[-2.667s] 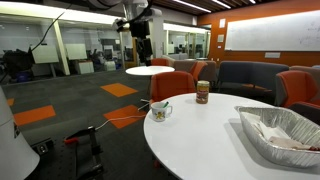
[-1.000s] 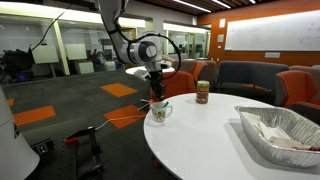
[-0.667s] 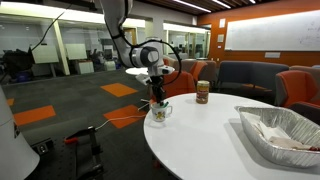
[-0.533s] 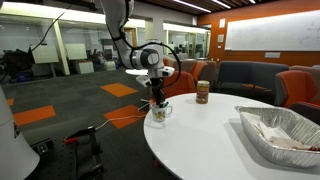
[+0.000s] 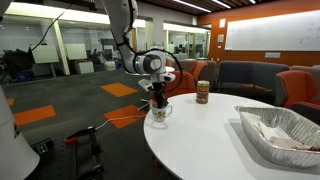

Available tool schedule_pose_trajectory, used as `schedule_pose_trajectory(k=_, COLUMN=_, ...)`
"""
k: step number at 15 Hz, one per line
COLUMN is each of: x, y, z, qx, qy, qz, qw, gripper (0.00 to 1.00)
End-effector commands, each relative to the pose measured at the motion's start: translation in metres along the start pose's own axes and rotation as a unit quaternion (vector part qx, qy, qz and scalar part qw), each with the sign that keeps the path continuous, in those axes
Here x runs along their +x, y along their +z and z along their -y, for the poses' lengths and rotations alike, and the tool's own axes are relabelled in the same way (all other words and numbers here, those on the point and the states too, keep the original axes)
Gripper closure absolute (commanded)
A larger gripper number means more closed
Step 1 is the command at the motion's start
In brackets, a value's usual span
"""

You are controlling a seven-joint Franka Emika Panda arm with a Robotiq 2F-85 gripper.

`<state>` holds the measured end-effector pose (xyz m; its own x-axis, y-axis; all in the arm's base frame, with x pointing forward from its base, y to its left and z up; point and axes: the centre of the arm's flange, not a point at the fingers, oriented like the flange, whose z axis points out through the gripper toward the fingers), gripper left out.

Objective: Remove the marker from the cup and put it on the table

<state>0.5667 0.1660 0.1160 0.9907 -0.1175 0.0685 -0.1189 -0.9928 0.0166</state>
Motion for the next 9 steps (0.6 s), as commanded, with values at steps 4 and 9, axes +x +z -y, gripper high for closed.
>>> schedule_pose_trajectory(k=4, x=0.011, y=-0.001, z=0.004, qx=-0.007, qy=-0.004, qz=0.000, qw=1.0000, gripper=1.00)
schedule_pose_trajectory(k=9, x=0.008, y=-0.028, z=0.002, qx=0.007, qy=0.000, qz=0.005, qw=1.0000, gripper=0.97)
